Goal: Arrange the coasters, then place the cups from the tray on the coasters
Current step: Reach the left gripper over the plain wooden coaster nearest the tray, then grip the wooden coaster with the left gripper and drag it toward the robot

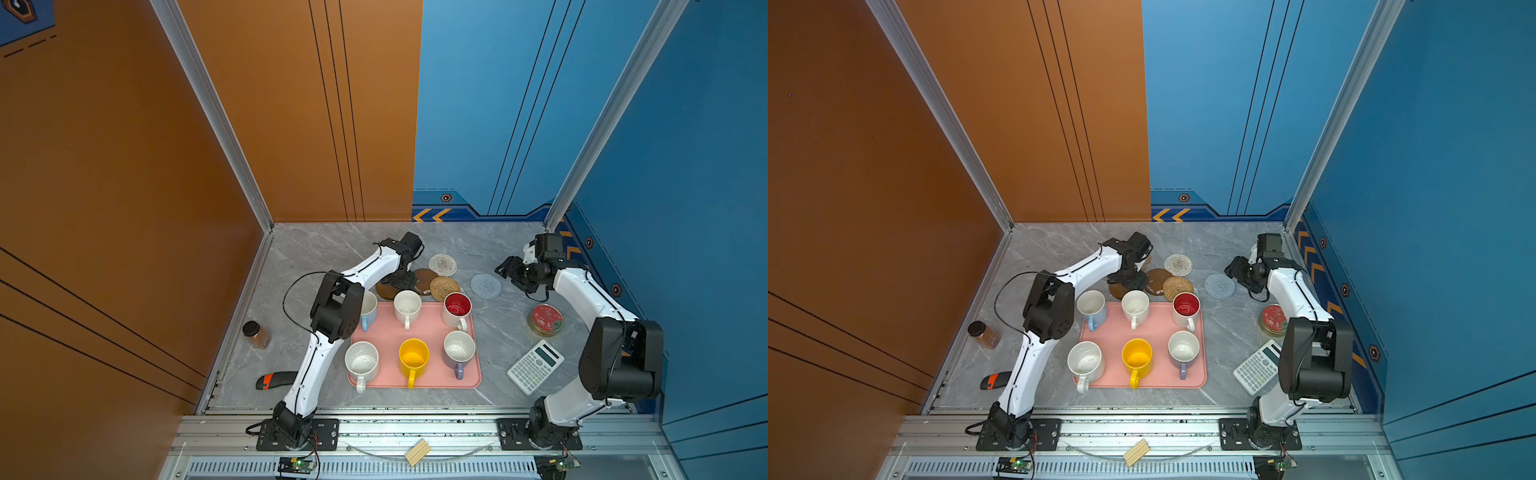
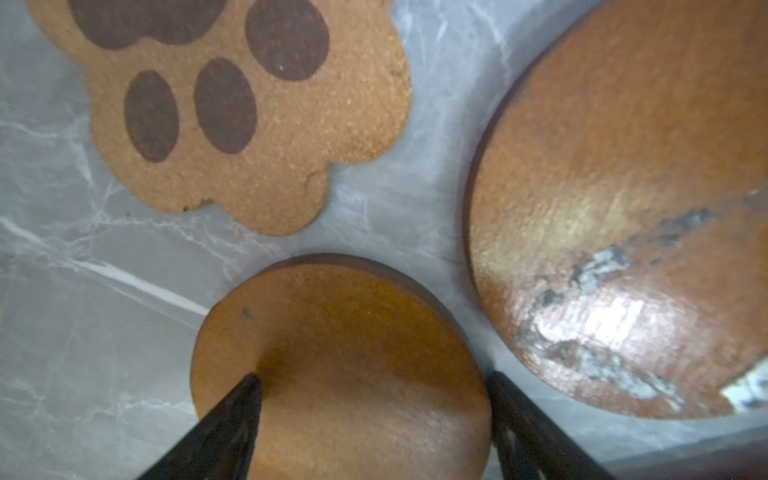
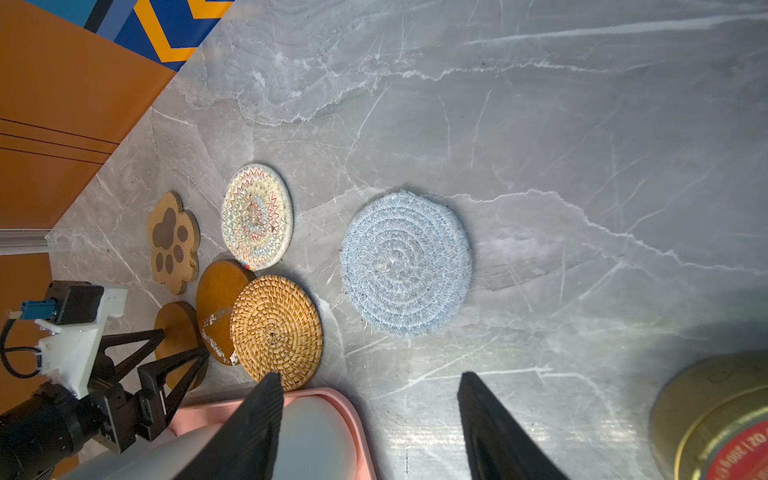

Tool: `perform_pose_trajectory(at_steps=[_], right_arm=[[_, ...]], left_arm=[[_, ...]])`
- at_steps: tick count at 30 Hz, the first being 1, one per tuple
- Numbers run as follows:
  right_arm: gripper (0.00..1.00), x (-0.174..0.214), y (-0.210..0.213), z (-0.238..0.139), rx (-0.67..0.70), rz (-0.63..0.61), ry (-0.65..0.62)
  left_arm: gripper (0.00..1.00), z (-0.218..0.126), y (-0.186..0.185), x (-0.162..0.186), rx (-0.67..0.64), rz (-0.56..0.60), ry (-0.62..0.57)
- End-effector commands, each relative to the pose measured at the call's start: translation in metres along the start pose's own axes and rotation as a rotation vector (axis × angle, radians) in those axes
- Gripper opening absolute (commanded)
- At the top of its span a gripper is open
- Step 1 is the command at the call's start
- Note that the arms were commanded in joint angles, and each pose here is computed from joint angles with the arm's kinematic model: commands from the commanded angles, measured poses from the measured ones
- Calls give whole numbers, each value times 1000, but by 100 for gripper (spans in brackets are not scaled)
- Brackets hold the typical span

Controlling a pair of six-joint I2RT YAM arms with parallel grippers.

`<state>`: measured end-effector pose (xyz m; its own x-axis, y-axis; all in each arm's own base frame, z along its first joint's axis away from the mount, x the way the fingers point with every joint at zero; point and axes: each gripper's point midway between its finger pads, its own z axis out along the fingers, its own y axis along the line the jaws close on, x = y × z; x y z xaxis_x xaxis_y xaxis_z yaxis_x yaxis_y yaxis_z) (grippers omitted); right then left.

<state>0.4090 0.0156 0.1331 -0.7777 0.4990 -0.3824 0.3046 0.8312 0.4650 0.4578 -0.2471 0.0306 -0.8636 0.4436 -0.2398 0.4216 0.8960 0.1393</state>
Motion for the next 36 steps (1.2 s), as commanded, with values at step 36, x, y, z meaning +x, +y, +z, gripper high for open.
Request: perform_pose_trajectory(at_steps=[36], right_arm=[[66,5,-5,-20,16,22,-31]], left_arm=[[82,38,127,5,-159,-150,66]])
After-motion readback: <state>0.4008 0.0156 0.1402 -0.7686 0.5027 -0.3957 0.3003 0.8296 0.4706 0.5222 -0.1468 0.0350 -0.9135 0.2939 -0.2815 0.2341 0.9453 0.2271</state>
